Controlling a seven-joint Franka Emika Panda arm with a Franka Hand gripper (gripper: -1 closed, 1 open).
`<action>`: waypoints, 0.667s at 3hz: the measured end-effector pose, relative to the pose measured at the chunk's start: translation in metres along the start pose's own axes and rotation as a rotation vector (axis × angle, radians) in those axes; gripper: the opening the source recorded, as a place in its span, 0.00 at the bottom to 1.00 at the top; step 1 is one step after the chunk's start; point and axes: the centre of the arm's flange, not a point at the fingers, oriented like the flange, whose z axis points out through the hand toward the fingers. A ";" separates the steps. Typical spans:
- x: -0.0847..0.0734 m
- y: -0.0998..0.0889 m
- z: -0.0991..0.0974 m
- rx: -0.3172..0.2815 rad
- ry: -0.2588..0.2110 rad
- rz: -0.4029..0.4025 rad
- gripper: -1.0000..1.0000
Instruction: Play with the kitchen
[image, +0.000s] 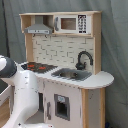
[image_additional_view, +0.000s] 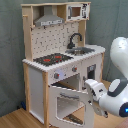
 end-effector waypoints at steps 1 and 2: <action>0.002 0.017 -0.011 0.028 0.011 -0.045 1.00; 0.002 0.034 -0.021 0.054 0.022 -0.094 1.00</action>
